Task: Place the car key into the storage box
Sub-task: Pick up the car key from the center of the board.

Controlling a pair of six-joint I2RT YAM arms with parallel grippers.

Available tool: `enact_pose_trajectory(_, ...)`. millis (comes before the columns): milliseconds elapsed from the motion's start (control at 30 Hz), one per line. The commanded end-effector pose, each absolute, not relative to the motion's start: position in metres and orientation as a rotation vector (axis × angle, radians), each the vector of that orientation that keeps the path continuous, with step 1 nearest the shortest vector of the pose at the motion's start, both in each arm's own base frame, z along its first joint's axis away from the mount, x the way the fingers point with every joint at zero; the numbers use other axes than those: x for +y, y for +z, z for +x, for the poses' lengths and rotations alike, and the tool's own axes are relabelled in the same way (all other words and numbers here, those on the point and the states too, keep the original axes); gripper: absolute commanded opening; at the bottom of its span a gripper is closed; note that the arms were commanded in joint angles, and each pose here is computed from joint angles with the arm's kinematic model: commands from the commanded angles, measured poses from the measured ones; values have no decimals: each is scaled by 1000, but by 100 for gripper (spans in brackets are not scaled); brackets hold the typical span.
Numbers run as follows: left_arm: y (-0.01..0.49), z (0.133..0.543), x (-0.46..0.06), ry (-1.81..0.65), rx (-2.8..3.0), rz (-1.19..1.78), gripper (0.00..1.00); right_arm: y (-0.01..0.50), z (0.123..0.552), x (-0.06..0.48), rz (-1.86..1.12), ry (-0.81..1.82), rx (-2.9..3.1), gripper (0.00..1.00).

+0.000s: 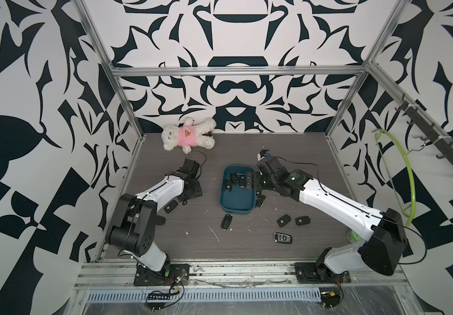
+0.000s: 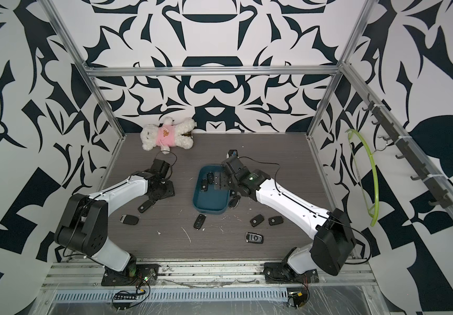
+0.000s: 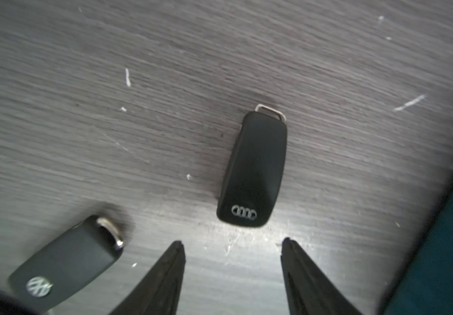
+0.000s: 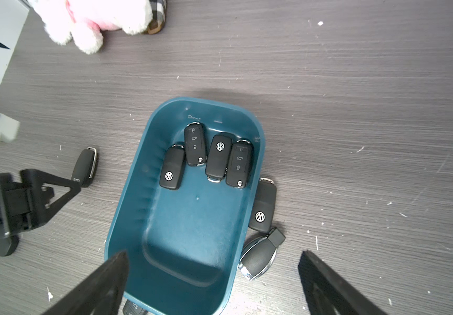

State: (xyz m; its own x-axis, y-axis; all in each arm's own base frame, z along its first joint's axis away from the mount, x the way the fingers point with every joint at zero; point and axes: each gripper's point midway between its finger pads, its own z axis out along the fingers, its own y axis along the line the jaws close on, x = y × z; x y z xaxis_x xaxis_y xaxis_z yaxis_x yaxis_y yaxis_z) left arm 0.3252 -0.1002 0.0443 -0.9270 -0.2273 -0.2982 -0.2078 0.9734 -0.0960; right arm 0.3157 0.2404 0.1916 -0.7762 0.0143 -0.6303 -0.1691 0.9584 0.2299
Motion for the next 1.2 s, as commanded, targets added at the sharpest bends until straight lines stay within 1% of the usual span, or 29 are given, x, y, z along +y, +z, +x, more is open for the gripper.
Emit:
enact_pose_trajectory(0,45,340,-106,-125,2808,-254,60,195,315,233,-82,333,2427,100)
enact_pose_trajectory(133,35,345,-100,-124,2835,-267,57,196,315,232,-75,333,2425,100)
enact_pose_trajectory(200,32,348,-100,-142,2844,-277,53,195,315,232,-75,330,2428,100)
enact_pose_trajectory(700,19,363,-104,-118,2870,-228,52,191,314,231,-70,322,2439,100)
enact_pose_trajectory(800,19,363,-103,-111,2871,-225,47,190,314,231,-69,321,2443,100)
enact_pose_trajectory(900,21,363,-103,-108,2870,-225,44,189,314,231,-68,321,2445,100)
enact_pose_trajectory(933,23,362,-103,-109,2868,-225,39,189,314,231,-67,322,2443,100)
enact_pose_trajectory(967,25,362,-102,-104,2865,-225,37,189,314,231,-68,320,2446,100)
enact_pose_trajectory(1167,37,354,-103,-130,2852,-240,36,187,315,232,-66,322,2450,100)
